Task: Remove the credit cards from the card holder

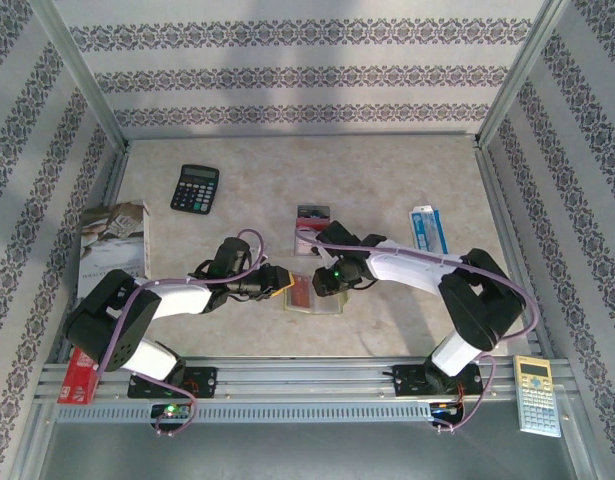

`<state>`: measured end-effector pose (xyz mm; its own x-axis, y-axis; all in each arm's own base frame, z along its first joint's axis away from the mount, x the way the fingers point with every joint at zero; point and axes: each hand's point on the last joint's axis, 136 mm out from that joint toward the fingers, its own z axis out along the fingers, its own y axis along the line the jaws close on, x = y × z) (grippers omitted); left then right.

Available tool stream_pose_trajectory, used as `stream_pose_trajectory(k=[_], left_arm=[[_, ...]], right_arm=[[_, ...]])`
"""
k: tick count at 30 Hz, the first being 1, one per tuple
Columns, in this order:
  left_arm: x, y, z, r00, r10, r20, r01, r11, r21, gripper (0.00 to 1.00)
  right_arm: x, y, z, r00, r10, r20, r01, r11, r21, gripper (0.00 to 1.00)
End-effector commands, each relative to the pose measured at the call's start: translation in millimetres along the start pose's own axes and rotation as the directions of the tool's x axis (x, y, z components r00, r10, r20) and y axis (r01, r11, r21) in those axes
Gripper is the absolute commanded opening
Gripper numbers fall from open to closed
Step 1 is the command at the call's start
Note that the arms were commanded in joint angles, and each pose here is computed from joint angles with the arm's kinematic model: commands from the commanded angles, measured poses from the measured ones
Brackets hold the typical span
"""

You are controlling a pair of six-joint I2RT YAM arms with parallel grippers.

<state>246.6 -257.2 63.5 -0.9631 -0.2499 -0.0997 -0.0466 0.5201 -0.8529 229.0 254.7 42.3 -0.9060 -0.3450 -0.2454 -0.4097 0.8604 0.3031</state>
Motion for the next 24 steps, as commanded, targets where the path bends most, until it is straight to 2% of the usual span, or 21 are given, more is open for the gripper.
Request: stream_pose_trajectory(k=[1,8,18,24], left_arm=[[-6.1,-22.8,1.7,0.999,0.045,0.018,-0.046,0.997,0.062,0.26],[-7.2,-26.6,-0.7,0.998,0.048,0.027,-0.050,0.996,0.068,0.26],[-6.4,-29.5,-4.6,0.998,0.055,0.032,-0.057,0.996,0.068,0.25],[-5.8,-26.5,-3.2,0.998,0.052,0.027,-0.054,0.997,0.060,0.25]], right_arm=[[-8.4,12.0,-14.9,0.998,0.006,0.061,-0.001,0.997,-0.072,0.41],[-10.2,32.9,-16.4,0.995,0.000,0.095,0.015,0.987,-0.162,0.53],[-6.7,52.7,3.5,0.996,-0.018,0.088,0.034,0.982,-0.184,0.55],[-4.7,49.7,10.4,0.996,-0.025,0.082,0.038,0.986,-0.160,0.54]])
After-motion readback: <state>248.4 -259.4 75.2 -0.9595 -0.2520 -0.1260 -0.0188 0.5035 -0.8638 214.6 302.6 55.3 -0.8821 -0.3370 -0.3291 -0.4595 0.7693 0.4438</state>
